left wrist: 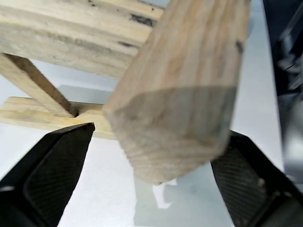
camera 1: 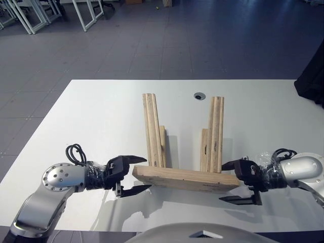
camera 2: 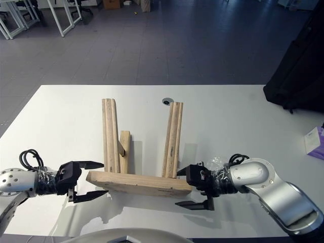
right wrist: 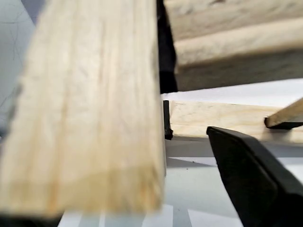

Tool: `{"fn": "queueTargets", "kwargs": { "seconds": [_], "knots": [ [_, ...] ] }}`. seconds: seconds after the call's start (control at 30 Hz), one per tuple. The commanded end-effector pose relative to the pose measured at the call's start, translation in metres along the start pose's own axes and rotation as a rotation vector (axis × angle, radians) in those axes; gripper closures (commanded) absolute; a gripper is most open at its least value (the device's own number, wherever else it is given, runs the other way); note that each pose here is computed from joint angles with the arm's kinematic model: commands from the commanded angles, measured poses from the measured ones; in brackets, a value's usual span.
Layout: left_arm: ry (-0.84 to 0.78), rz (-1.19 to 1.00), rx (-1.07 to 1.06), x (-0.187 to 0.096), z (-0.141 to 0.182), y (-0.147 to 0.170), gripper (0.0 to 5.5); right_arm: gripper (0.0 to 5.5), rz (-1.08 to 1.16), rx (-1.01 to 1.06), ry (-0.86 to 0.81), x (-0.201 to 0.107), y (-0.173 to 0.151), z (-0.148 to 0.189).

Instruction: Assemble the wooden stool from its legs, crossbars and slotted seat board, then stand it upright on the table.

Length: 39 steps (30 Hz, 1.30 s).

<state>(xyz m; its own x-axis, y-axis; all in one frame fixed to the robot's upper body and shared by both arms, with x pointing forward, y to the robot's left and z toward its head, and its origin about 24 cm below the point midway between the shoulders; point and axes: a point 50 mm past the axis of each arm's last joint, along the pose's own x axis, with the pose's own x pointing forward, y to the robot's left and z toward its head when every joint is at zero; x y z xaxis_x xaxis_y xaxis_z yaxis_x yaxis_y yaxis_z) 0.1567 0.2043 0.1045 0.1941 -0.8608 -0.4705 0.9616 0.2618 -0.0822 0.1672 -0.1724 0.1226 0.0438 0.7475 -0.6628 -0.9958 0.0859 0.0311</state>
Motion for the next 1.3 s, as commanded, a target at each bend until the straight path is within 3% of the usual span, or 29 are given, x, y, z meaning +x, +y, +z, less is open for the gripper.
{"fn": "queueTargets", "kwargs": {
  "seconds": [0.03, 0.4, 0.57, 0.73, 0.83, 0.93, 1.0, 1.1, 1.3],
  "knots": [
    [0.019, -0.063, -0.039, -0.001, 0.003, 0.002, 2.06, 1.89, -0.054, 0.007, -0.001, 0.001, -0.011, 0.002],
    [0.065, -0.05, -0.052, 0.002, 0.003, 0.016, 3.71, 3.88, 0.086, 0.045, -0.002, 0.002, -0.013, 0.004],
    [0.004, -0.023, -0.075, 0.0, 0.016, 0.024, 3.79, 4.0, 0.061, 0.064, -0.107, -0.003, -0.027, 0.023],
    [-0.074, 0.024, -0.043, -0.007, 0.061, 0.032, 3.79, 4.0, 0.031, 0.12, -0.299, -0.016, -0.044, 0.064],
    [-0.066, -0.09, -0.202, -0.015, 0.086, 0.039, 3.79, 4.0, 0.06, 0.214, -0.294, -0.026, -0.057, 0.082],
    [-0.069, -0.227, -0.319, -0.02, 0.1, 0.042, 3.79, 4.0, 0.332, 0.423, -0.408, -0.034, -0.066, 0.101],
    [-0.045, -0.285, -0.481, -0.026, 0.104, 0.05, 3.79, 4.0, 0.48, 0.582, -0.503, -0.043, -0.088, 0.113],
    [-0.139, -0.442, -0.706, -0.032, 0.117, 0.073, 3.79, 4.0, 0.738, 0.796, -0.642, -0.069, -0.116, 0.133],
    [-0.27, -0.395, -1.043, -0.017, 0.101, 0.12, 3.79, 4.0, 0.624, 1.232, -0.78, -0.05, -0.158, 0.096]
  ]
}}
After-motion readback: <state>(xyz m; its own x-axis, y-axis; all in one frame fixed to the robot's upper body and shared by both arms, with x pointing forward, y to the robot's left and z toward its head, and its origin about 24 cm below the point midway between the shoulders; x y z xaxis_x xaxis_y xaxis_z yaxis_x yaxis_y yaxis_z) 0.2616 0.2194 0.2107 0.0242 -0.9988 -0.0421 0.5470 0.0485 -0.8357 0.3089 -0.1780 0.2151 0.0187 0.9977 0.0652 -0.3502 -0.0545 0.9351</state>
